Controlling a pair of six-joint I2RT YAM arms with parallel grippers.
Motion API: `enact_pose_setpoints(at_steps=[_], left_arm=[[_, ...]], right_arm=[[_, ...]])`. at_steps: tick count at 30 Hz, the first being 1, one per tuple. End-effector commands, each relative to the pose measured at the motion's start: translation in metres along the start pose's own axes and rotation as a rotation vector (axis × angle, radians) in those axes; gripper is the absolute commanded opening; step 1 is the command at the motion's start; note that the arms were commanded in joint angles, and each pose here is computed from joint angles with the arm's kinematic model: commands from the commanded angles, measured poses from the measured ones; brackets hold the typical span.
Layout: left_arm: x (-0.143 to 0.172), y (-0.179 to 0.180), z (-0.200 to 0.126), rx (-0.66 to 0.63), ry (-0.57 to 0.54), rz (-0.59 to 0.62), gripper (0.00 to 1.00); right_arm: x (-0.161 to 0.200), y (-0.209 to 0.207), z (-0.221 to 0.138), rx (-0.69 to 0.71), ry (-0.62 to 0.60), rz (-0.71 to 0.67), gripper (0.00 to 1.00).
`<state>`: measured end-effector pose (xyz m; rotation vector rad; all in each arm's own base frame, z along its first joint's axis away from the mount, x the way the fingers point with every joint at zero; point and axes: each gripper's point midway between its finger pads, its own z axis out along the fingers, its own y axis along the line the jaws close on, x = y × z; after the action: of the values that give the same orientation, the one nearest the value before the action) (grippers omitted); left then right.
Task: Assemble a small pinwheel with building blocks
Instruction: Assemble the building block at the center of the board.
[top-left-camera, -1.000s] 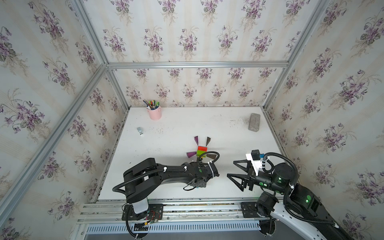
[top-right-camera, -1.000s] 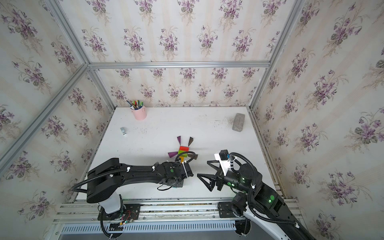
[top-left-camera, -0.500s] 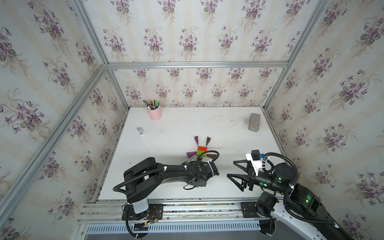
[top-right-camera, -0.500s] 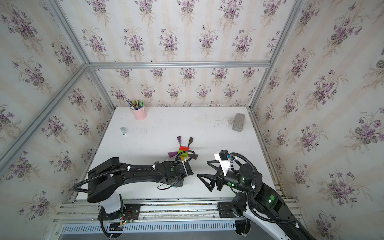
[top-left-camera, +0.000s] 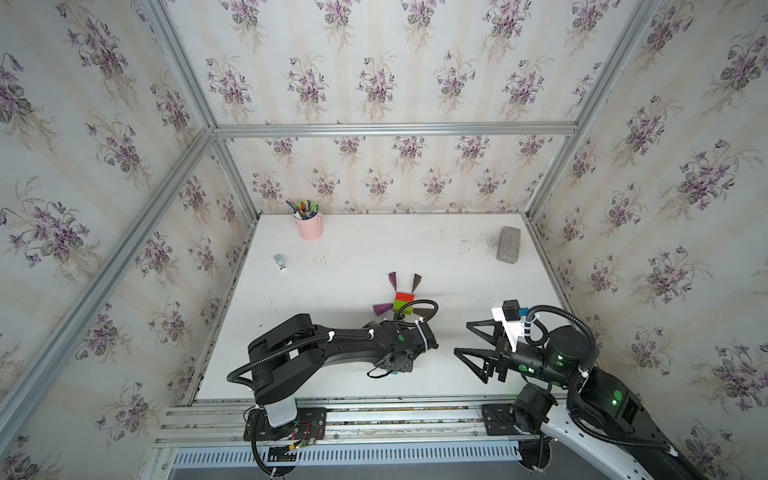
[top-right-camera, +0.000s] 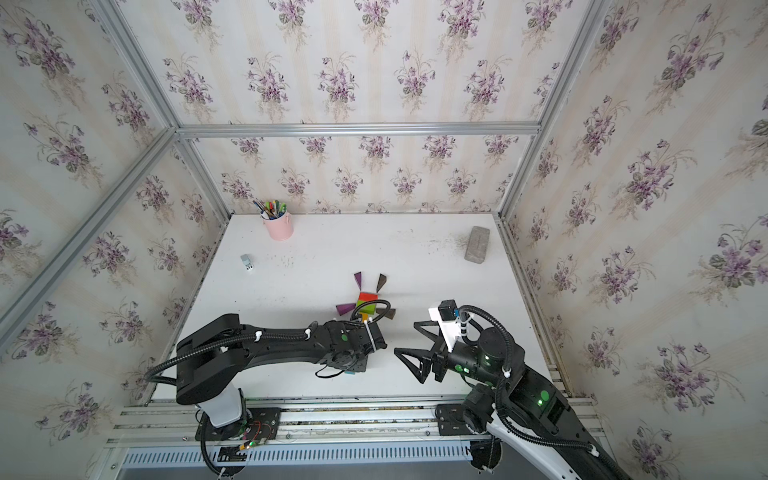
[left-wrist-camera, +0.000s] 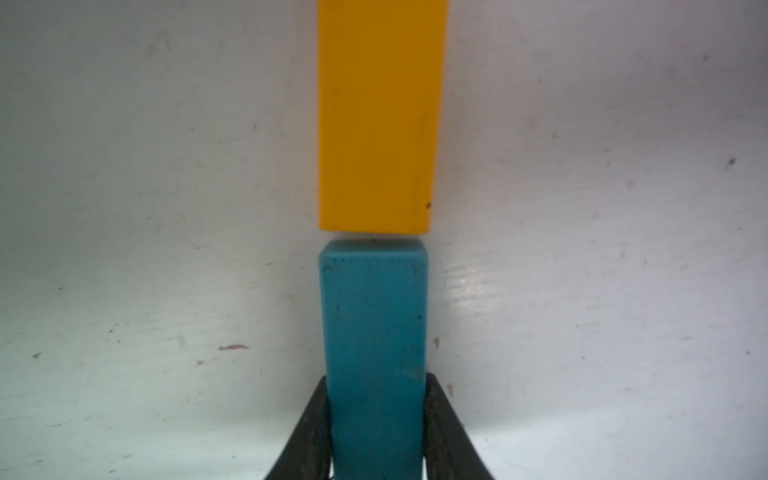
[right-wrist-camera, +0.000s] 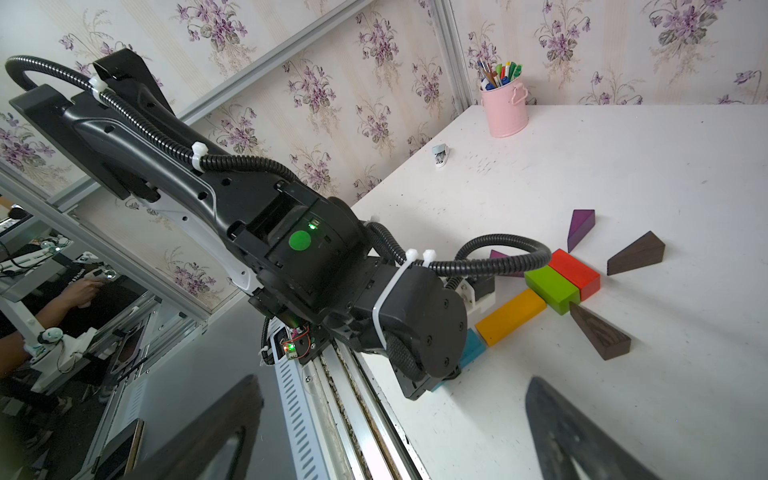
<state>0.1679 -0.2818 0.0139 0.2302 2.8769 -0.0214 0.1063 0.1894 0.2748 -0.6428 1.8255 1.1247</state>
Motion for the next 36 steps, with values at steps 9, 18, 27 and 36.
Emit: enact_pose_setpoints(at_steps=[9, 18, 27, 36], left_arm=[[-0.0005, 0.0035, 0.0073, -0.017, 0.008, 0.007, 0.28], [-0.0035, 0.0047, 0.0079, -0.019, 0.006, 0.004, 0.28], [-0.0051, 0.0046, 0.0090, -0.018, 0.011, 0.009, 0.29], [-0.0042, 0.0037, 0.0093, -0.011, 0.023, 0.015, 0.52]], right_arm=[[-0.0070, 0.0039, -0.0004, -0.017, -0.029, -0.007, 0.99], [-0.0072, 0.0042, -0.0008, -0.017, -0.030, -0.006, 0.99], [-0.0068, 0.0043, -0.0005, -0.019, -0.027, -0.006, 0.99], [-0.0067, 0.0047, -0.0005, -0.021, -0.027, -0.006, 0.99]])
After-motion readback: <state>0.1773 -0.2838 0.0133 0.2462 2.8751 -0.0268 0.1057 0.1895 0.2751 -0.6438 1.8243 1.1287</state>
